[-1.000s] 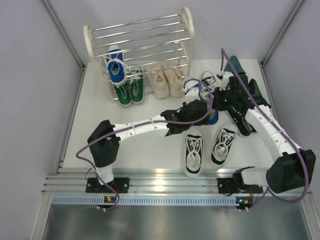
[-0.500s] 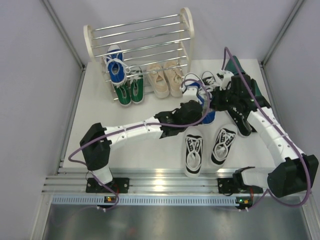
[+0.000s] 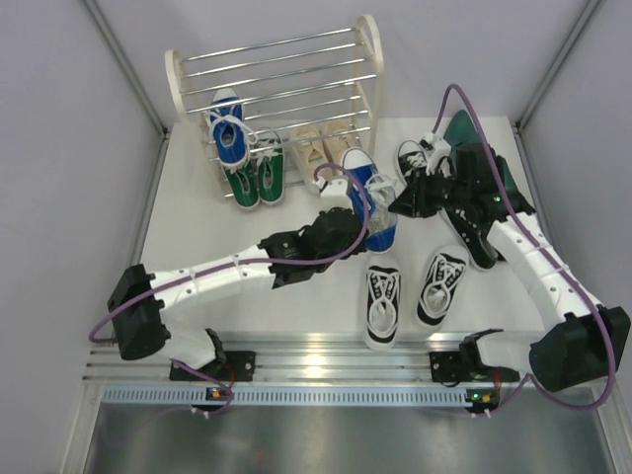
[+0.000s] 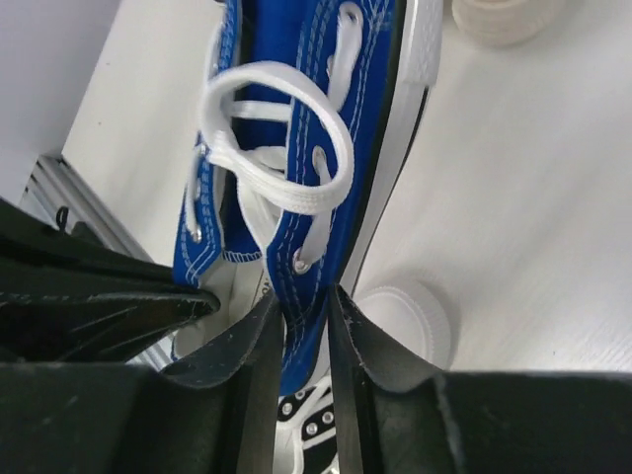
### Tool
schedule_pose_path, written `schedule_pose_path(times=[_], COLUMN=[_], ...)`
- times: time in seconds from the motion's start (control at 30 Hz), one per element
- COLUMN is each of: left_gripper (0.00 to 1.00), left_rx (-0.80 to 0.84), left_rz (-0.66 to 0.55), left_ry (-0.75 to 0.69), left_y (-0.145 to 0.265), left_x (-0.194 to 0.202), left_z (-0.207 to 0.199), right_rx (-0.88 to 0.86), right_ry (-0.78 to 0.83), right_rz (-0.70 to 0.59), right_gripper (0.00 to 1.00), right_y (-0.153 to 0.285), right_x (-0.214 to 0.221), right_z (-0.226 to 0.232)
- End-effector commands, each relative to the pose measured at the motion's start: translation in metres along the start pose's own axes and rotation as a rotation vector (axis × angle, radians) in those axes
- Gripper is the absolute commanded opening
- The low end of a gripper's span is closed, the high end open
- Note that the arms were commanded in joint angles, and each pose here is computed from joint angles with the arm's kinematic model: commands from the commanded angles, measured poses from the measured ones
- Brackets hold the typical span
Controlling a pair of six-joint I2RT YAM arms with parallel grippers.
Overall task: Place and organize the shoes onto the shoe shelf
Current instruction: Pick up the shoe at the center of the board, then place the shoe at the shoe shelf.
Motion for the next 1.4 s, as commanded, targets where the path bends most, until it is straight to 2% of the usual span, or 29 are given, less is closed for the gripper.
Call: schedule_pose_path(times=[0.0,0.1,0.3,0.43,0.5,0.57,0.87,1.1,1.37], left_gripper=[0.00,0.00,0.00,0.00,0.00,0.00,0.00,0.00,0.00], left_rx=[-0.031,-0.040,-0.062,-0.062,-0.055,-0.079,0.013,0.071,0.092], left_rz=[0.002,0.005,-0.030,-0.056,-0.069,-0.096,-0.066,-0.224,-0.475], left_ry=[-0.050,-0.062,-0.058,-0.048,-0.026,-0.011,0.047,0.169,0.250], left_y=[0.020,0.028,0.046,0.057,0.060,0.059,0.061,0.070,0.081], left_x=[-0.003,-0.006,-0.021,-0.038,-0.050,-0.063,-0.072,-0.090,-0.136], left_z=[0.019,0.027,0.051,0.076,0.094,0.112,0.121,0.116,0.112], right_rx=[-0.160,-0.205,-0.226,-0.325,-0.346,-0.331,-0.313,-0.297,-0.282], right_ry=[0.093,0.111,0.139,0.340,0.400,0.394,0.376,0.356,0.351], right_rz=[-0.123,-0.136,-0.125,-0.046,-0.030,-0.026,0.009,0.015,0.015], right_gripper=[0.25,0.37,0.44,0.51,0.51,0.51,0.51,0.51,0.50], right_y=[0.005,0.006,0.009,0.026,0.032,0.036,0.040,0.042,0.044], right_x=[-0.029,-0.032,-0.039,-0.031,-0.028,-0.024,0.000,0.006,0.009], right_z=[0.022,0.027,0.033,0.039,0.037,0.036,0.018,0.010,0.005])
Point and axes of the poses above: each gripper's point midway between its finger pads, its own y axis back along the fingers, its own z axis along the line the jaws close on, x = y × z, the point moved 9 cm from there along y, back along the fingers, and after that the axes turned 9 degrees about -y, right-handed, at the moved point
